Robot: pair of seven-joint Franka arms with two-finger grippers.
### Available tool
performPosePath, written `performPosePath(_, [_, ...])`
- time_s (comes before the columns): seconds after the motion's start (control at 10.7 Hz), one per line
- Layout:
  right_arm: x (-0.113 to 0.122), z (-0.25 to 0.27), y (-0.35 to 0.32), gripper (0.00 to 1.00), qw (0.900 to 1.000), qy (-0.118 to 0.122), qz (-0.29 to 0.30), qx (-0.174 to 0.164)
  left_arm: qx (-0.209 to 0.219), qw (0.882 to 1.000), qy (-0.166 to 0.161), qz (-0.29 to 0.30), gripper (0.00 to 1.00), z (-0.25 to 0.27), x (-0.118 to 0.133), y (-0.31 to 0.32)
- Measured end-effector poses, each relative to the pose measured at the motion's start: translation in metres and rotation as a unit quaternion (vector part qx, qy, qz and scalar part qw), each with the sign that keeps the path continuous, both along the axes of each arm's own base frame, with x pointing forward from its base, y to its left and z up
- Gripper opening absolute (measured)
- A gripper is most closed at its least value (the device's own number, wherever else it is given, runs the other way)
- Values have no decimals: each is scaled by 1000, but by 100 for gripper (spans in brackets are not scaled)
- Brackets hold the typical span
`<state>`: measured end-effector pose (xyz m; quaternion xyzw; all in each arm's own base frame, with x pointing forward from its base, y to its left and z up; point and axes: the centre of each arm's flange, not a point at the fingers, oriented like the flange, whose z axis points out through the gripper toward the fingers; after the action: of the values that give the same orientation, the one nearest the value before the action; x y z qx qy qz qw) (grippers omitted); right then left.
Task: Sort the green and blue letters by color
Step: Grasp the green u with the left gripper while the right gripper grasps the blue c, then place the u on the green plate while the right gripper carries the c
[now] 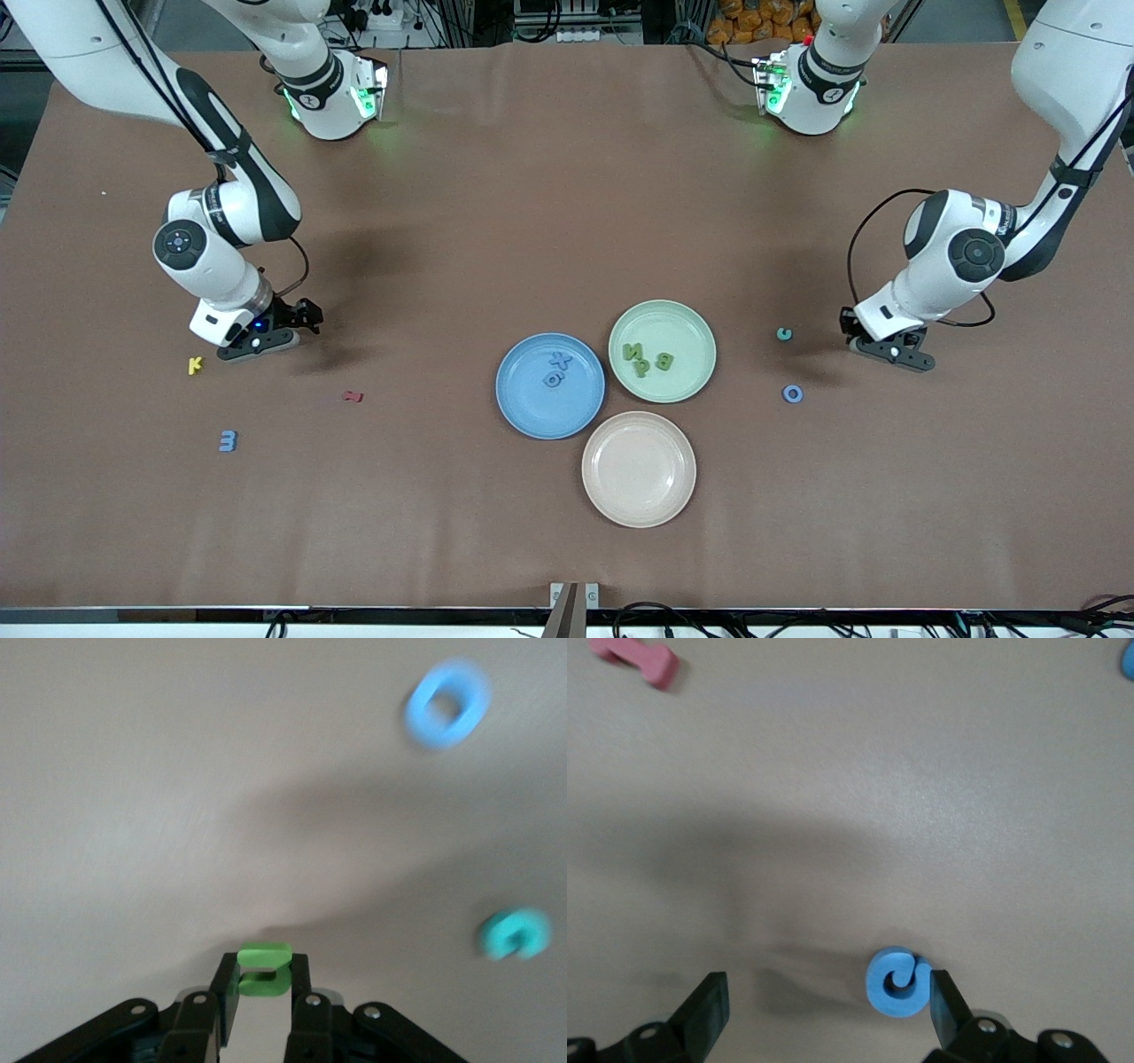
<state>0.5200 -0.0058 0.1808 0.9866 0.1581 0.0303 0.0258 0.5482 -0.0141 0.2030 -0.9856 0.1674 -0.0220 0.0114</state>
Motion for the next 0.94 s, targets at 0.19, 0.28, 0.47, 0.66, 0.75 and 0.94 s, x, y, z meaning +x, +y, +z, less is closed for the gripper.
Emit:
performPosePath(0.19, [0, -5, -13, 100, 1000, 1, -2, -1, -4, 998, -19, 52, 27, 50, 29, -69])
performPosePath(0.28, [2, -5, -18, 100, 1000, 0, -5, -2, -1, 997, -26, 77, 27, 75, 41, -106])
performPosePath(0.47, [6, -6, -26, 100, 1000, -2, -13, -1, -27, 993, -27, 108, 27, 108, 53, -179])
performPosePath(0.66, [9, -12, -35, 100, 1000, 1, -22, 2, -62, 988, -14, 138, 27, 114, 64, -226])
performPosePath(0.75, [9, -14, -37, 100, 1000, 2, -25, 3, -71, 986, -5, 150, 27, 108, 69, -243])
performPosePath(0.94, [9, -18, -38, 100, 1000, 4, -30, 4, -60, 986, -1, 156, 27, 84, 71, -280])
